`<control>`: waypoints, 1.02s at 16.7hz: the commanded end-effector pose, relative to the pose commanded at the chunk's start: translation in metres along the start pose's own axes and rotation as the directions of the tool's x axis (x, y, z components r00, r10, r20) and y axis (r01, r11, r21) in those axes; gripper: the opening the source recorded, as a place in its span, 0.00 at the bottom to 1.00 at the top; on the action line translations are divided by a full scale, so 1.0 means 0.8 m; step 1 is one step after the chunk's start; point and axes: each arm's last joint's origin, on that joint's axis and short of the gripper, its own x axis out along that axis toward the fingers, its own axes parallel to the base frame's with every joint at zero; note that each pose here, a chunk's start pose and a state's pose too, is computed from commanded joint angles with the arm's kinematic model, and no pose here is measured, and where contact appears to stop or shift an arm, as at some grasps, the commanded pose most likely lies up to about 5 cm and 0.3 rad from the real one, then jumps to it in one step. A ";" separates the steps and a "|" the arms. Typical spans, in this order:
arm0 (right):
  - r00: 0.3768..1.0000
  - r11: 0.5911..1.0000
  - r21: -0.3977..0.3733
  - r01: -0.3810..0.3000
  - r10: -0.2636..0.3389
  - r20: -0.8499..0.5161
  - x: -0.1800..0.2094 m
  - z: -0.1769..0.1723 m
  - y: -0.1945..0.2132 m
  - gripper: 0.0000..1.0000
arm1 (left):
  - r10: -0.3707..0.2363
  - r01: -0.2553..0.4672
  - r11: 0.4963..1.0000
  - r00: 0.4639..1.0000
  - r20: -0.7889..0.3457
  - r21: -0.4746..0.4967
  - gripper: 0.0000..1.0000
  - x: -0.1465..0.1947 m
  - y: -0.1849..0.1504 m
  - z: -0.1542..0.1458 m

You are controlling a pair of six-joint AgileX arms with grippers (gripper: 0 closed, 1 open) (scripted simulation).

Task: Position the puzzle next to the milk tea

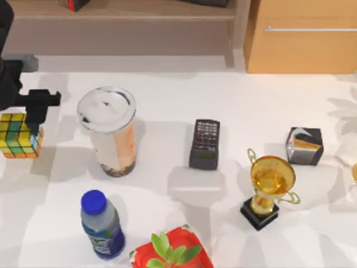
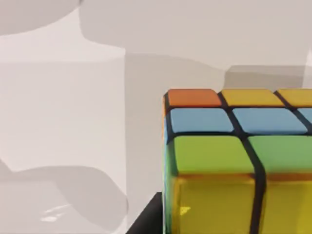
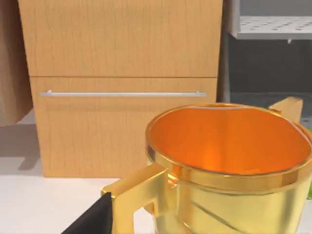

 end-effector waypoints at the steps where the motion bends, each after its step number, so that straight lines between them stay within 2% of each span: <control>1: 1.000 1.000 0.000 0.000 0.000 0.000 0.000 0.000 0.000 1.00 | 0.000 0.000 1.000 1.000 0.005 0.000 0.00 0.000 0.000 0.000; 6: 1.000 1.000 0.000 0.000 0.000 0.000 0.000 0.000 0.000 1.00 | -0.003 0.003 1.000 1.000 0.008 0.009 0.00 0.006 -0.004 0.001; 11: 1.000 1.000 0.000 0.000 0.000 0.000 0.000 0.000 0.000 1.00 | -0.005 0.007 1.000 0.999 -0.053 0.024 0.00 0.030 -0.011 -0.004; 15: 1.000 1.000 0.000 0.000 0.000 0.000 0.000 0.000 0.000 1.00 | -0.005 0.007 1.000 0.999 -0.053 0.024 0.00 0.030 -0.011 -0.004; 17: 1.000 1.000 0.000 0.000 0.000 0.000 0.000 0.000 0.000 1.00 | -0.005 0.007 1.000 0.999 -0.053 0.024 0.15 0.030 -0.011 -0.004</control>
